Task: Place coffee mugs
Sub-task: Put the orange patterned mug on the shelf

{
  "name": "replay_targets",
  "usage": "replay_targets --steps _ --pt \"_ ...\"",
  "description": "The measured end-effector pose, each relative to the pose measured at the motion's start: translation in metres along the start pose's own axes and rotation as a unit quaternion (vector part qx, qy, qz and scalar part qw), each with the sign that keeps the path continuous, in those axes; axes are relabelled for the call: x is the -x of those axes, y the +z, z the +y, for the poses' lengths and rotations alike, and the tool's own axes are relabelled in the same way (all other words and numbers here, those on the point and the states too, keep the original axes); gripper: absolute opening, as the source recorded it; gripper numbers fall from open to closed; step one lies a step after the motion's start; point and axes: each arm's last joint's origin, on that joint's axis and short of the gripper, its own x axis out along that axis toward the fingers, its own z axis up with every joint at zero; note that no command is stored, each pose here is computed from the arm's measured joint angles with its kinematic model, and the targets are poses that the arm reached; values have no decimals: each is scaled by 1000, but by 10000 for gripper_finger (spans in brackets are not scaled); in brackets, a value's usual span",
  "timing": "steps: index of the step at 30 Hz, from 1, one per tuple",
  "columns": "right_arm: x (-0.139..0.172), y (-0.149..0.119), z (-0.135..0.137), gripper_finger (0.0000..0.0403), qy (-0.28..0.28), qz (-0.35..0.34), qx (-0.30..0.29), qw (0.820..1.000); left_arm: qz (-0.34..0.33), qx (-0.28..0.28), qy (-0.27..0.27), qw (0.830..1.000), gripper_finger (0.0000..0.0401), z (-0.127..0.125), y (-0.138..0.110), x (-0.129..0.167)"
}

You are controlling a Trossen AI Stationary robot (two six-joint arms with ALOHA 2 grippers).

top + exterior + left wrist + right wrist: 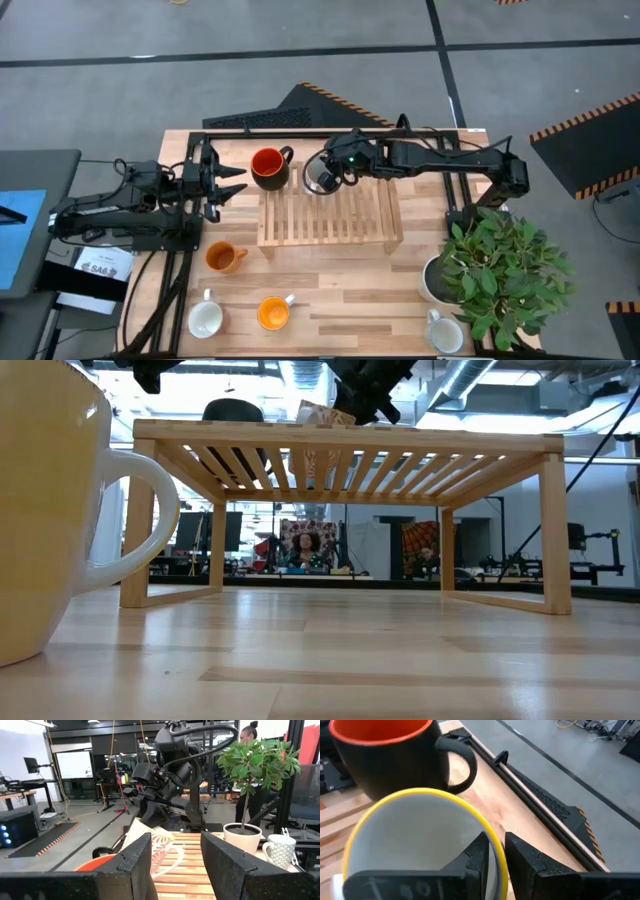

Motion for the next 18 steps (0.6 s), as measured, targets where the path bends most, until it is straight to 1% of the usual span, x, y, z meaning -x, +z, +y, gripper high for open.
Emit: replay_targets --steps 11,18 --pt "-1 5 0 87 5 -25 -16 1000 0 0 0 1000 158 0 0 0" --pt "-1 1 0 87 37 3 -17 999 0 1 0 1000 158 0 0 0"
